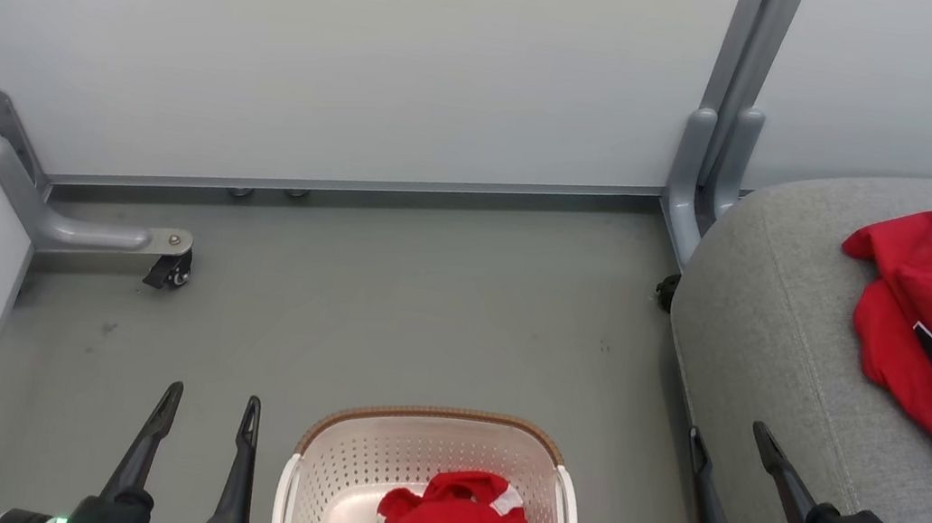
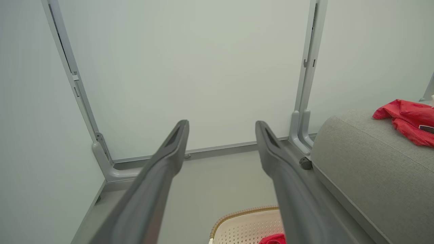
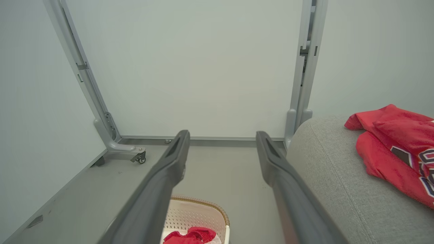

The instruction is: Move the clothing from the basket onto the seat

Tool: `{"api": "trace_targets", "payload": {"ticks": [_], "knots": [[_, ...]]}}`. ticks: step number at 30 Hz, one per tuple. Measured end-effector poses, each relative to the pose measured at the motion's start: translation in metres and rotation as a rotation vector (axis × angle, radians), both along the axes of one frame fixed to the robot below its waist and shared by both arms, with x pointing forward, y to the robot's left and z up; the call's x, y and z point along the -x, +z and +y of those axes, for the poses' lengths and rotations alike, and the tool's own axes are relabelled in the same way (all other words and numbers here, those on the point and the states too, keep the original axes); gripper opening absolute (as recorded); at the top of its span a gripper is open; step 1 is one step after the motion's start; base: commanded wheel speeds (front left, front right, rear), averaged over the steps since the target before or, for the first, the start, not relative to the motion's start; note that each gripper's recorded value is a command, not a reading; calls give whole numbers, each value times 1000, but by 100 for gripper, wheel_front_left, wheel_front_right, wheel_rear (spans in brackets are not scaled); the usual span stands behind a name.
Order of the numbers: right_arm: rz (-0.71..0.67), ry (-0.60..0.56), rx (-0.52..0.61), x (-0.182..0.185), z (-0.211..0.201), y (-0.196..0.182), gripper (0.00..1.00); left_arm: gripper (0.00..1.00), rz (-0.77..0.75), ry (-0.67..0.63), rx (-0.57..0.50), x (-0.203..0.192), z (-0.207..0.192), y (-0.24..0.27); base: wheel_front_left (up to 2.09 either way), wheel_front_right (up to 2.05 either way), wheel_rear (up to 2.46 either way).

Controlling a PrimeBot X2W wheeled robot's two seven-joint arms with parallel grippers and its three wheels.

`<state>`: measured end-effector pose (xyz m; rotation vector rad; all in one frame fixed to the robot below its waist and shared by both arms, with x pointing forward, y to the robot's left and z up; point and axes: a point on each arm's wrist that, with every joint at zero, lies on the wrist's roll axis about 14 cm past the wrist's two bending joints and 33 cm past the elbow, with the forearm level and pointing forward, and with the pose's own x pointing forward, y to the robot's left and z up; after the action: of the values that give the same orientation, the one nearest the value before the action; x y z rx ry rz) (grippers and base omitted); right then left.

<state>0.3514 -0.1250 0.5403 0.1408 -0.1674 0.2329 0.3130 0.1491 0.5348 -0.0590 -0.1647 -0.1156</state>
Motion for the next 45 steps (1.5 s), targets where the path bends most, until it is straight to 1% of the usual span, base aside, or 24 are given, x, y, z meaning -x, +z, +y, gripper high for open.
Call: {"api": "trace_targets", "payload": {"ticks": [5,8,14,45], "knots": [[32,-13,-1,12,-4,-11,100,100,18,12,4,7,1,-6,0,0,0],[34,-19,-4,17,-6,-12,100,100,21,16,20,9,2,-7,0,0,0],[32,-21,-12,21,-6,-12,100,100,14,2,11,9,-2,-6,0,0,0],[68,-11,-4,19,-6,-23,100,100,95,-14,9,7,-8,-30,0,0,0]]}}
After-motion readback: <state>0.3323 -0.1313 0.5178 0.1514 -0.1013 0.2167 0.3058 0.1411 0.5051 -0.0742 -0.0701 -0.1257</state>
